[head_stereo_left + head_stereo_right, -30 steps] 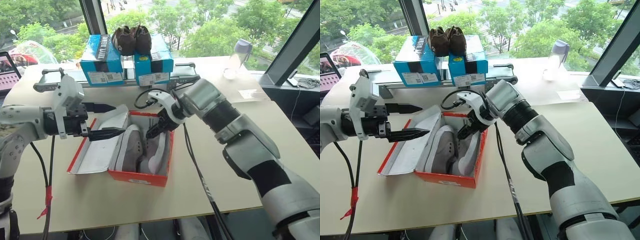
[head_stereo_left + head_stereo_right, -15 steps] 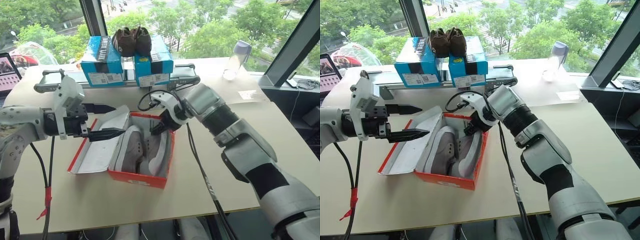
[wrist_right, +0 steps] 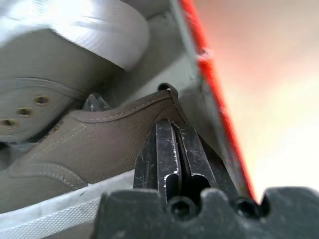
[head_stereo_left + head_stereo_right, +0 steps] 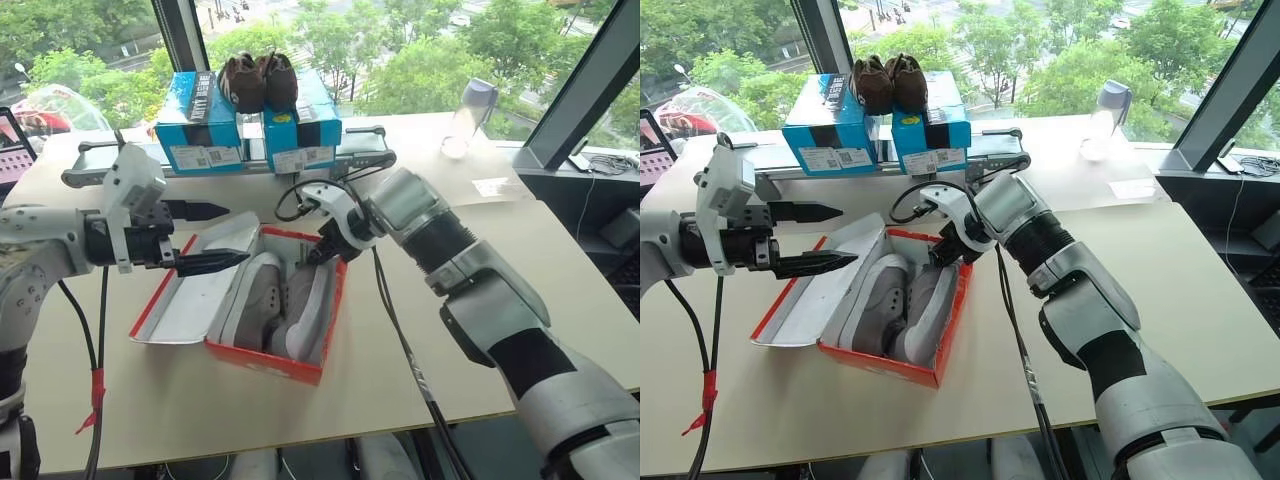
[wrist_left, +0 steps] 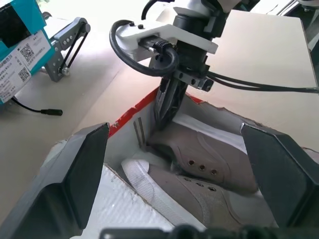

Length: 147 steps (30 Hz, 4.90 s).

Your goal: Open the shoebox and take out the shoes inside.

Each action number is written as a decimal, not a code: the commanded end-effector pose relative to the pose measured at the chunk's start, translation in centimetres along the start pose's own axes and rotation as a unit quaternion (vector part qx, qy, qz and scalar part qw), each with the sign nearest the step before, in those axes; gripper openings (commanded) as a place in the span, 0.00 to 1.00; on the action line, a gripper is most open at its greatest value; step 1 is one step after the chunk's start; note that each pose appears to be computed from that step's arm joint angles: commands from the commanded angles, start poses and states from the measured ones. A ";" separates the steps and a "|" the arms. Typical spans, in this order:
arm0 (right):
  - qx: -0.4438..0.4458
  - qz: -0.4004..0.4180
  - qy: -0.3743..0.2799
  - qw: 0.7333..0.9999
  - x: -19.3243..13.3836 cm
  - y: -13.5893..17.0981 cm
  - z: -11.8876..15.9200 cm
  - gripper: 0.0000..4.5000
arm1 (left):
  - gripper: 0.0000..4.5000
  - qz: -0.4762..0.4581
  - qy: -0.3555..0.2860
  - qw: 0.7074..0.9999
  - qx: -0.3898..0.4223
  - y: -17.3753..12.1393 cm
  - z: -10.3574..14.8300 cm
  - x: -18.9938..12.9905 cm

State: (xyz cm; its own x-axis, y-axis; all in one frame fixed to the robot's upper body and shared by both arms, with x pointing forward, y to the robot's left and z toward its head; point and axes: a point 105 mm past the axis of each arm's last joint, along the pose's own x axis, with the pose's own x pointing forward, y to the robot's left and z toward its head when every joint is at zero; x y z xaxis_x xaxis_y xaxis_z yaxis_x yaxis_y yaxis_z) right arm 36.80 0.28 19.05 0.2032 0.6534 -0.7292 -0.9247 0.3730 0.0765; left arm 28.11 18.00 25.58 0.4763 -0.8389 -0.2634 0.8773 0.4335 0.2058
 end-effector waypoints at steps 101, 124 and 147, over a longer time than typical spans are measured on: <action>-0.703 0.172 0.128 0.678 2.7 3.0 -1.6 0.01 | 1.00 0.081 -0.007 0.996 0.030 -1.7 2.3 -2.8; -0.645 0.010 -0.094 0.758 -6.9 5.6 8.9 0.01 | 1.00 0.012 -0.031 0.998 0.056 0.2 3.1 0.2; -0.280 -0.312 -0.105 0.902 -22.9 -8.8 -3.3 0.01 | 1.00 -0.046 -0.019 0.998 0.042 -0.6 4.6 -2.3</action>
State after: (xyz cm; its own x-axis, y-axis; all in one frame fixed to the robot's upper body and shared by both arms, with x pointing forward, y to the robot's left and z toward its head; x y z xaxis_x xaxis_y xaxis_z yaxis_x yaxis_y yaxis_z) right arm 39.75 -18.03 33.86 0.7250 0.5810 -0.3698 -0.6081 0.2880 -0.7398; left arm 26.82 17.76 28.95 0.3764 -0.8898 -0.2579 0.9203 0.3271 0.2146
